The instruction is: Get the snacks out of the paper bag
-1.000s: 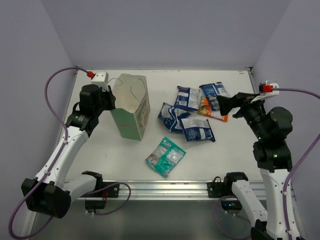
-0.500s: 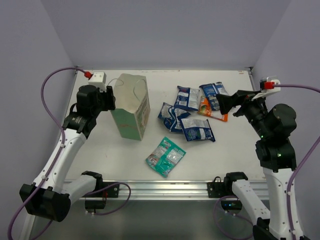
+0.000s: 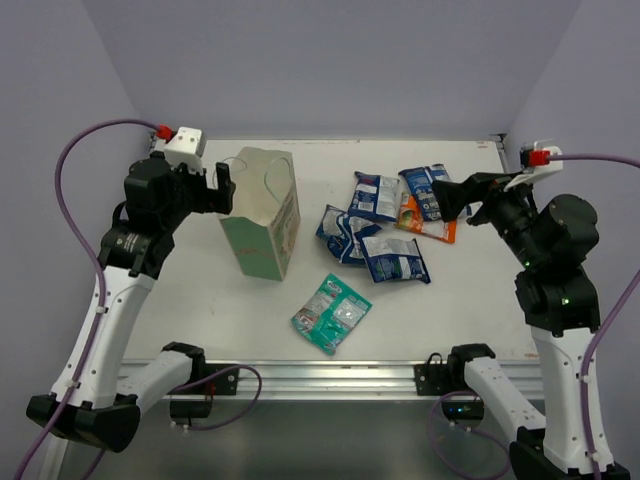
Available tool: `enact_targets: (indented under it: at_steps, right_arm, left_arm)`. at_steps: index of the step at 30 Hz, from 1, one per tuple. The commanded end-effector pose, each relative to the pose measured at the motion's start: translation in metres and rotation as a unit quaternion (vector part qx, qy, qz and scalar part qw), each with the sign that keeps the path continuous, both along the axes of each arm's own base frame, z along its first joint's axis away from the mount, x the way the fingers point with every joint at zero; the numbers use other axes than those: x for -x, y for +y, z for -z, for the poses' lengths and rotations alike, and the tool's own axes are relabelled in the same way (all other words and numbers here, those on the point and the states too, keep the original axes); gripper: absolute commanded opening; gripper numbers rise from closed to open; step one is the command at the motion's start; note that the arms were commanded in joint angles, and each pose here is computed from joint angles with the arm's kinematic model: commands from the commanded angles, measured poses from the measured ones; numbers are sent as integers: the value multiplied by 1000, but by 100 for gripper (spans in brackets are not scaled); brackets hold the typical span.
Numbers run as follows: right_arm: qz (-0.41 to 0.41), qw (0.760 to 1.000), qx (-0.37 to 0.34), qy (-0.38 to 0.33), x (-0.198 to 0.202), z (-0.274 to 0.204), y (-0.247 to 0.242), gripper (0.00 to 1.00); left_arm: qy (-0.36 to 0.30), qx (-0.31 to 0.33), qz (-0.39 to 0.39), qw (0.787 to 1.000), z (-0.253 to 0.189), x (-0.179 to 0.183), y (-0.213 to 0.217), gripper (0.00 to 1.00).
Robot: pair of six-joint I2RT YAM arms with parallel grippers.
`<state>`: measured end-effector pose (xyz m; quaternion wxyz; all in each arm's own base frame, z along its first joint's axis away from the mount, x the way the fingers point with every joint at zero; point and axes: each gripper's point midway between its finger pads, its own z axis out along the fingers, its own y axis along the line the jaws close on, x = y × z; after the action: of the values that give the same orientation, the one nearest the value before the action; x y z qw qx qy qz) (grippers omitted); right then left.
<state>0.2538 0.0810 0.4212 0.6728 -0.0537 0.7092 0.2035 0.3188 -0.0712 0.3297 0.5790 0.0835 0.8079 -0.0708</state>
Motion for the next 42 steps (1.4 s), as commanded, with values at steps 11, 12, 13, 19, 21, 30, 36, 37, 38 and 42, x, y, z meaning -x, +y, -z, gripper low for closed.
enact_targets:
  at_steps: [11,12,13,19,21,30,36,37,38,42]
  right_arm:
    - [96,986,-4,-139,55,-115,-38,99]
    - [95,984,0,-149,59,-119,-38,99]
    - [95,981,2,-170,68,-127,-40,99]
    - [121,970,-16,-209,95,-150,-54,99]
    - [129,966,-14,-222,104,-161,-59,99]
    - [167,948,-1,-271,139,-183,-81,99]
    - [193,941,12,-279,149,-177,-93,99]
    - [192,940,11,-281,151,-177,-93,99]
    - [192,940,12,-281,151,-176,-93,99]
    - [190,942,15,-277,149,-172,-93,99]
  left_arm:
    - [-58,0,128,990,-62,57,-26,100]
    - [-63,1,130,990,-65,59,-26,100]
    - [-74,0,126,989,-72,61,-25,100]
    - [-115,0,69,991,-107,67,-4,100]
    - [-147,5,52,988,-130,72,2,100]
    - [-264,35,-83,960,-221,111,55,100]
    - [-318,57,-112,940,-248,130,68,100]
    - [-329,62,-118,935,-254,132,71,100]
    - [-331,63,-121,934,-253,132,72,100]
    - [-327,64,-127,934,-251,127,73,100]
